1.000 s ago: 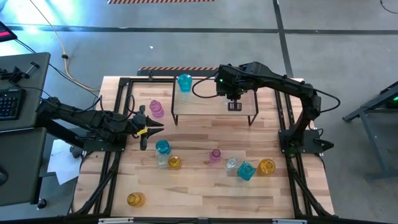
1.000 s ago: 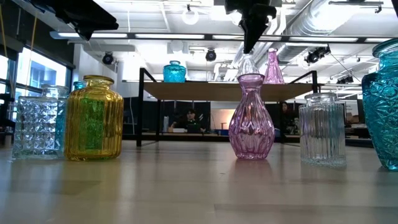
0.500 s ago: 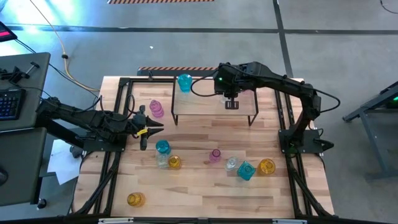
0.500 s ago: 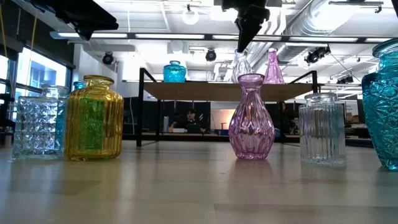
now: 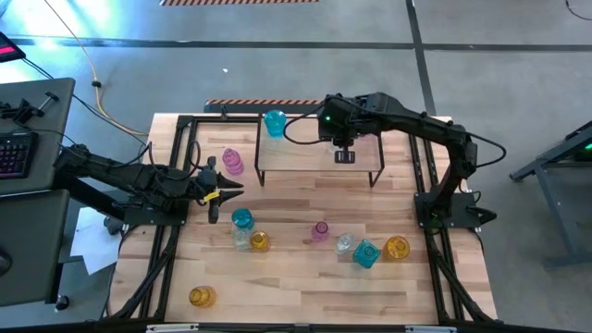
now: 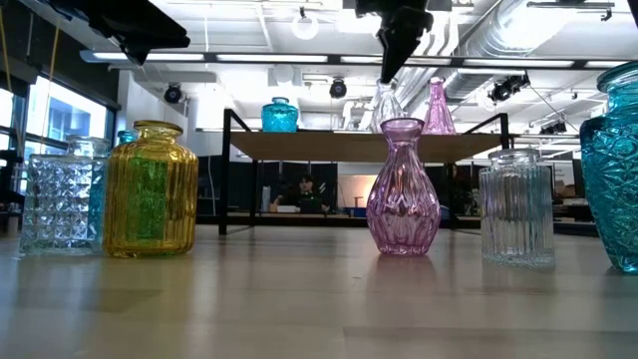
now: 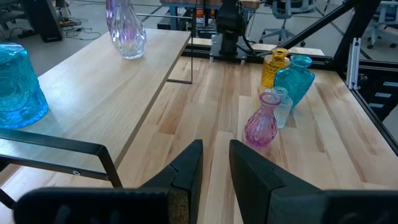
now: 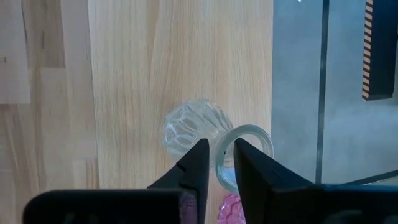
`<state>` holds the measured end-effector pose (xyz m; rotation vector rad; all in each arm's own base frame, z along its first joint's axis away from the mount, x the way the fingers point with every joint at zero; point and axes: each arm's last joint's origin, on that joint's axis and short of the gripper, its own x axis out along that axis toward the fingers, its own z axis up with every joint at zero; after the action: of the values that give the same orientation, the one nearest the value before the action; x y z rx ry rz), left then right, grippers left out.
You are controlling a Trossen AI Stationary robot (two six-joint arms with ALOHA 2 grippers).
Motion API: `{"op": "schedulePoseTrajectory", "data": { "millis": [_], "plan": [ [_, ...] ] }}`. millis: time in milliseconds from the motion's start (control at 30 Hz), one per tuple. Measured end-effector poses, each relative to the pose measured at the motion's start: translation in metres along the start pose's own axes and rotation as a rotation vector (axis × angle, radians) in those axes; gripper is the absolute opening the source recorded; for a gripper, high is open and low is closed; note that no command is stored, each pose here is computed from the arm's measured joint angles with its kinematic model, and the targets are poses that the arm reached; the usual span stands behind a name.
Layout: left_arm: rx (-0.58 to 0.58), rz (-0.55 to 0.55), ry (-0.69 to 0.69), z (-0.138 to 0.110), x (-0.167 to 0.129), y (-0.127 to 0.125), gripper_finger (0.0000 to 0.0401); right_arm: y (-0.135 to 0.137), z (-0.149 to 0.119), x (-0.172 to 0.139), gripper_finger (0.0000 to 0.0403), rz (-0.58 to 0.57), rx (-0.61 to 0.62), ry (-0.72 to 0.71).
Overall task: Sort vases onto shelf
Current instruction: Put the top transparent vase on the shelf
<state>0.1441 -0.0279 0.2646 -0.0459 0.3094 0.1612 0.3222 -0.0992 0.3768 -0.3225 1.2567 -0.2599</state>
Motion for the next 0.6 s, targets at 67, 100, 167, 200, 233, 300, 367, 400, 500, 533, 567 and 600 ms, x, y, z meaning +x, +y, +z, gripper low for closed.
{"op": "schedulePoseTrajectory", "data": {
  "millis": [67, 100, 167, 200, 233, 300, 367, 400, 500, 533, 567, 600],
  "plan": [
    [0.000, 0.000, 0.000, 0.000, 0.000, 0.000, 0.0072, 0.000, 0.000, 0.000, 0.0070, -0.005, 0.003, 0.002],
    [0.000, 0.000, 0.000, 0.000, 0.000, 0.000, 0.0072, 0.000, 0.000, 0.000, 0.0076, -0.007, 0.004, 0.002],
    [0.000, 0.000, 0.000, 0.000, 0.000, 0.000, 0.0072, 0.000, 0.000, -0.001, 0.0087, -0.007, 0.010, 0.001],
    [0.000, 0.000, 0.000, 0.000, 0.000, 0.000, 0.0072, 0.000, 0.000, -0.001, 0.0092, -0.007, 0.010, 0.000],
    [0.000, 0.000, 0.000, 0.000, 0.000, 0.000, 0.0072, 0.000, 0.000, -0.002, 0.0098, -0.008, 0.010, 0.001],
    [0.000, 0.000, 0.000, 0.000, 0.000, 0.000, 0.0072, -0.002, 0.000, -0.008, 0.0107, -0.014, 0.022, -0.015],
    [0.000, 0.000, 0.000, 0.000, 0.000, 0.000, 0.0072, -0.003, 0.003, -0.016, 0.0113, -0.025, 0.026, -0.046],
    [0.000, 0.000, 0.000, 0.000, 0.000, 0.000, 0.0072, -0.004, 0.004, -0.021, 0.0115, -0.034, 0.029, -0.062],
    [-0.001, 0.000, 0.000, 0.000, 0.000, 0.000, 0.0072, -0.005, 0.008, -0.041, 0.0119, -0.076, 0.038, -0.122],
    [-0.001, 0.000, 0.000, 0.000, 0.000, 0.000, 0.0072, -0.005, 0.009, -0.047, 0.0119, -0.095, 0.051, -0.135],
    [-0.001, -0.002, 0.000, 0.000, 0.000, 0.000, 0.0072, -0.004, 0.009, -0.053, 0.0119, -0.109, 0.071, -0.142],
    [-0.001, -0.005, 0.001, 0.000, 0.000, 0.000, 0.0072, -0.004, 0.007, -0.059, 0.0119, -0.113, 0.090, -0.142]
  ]
}}
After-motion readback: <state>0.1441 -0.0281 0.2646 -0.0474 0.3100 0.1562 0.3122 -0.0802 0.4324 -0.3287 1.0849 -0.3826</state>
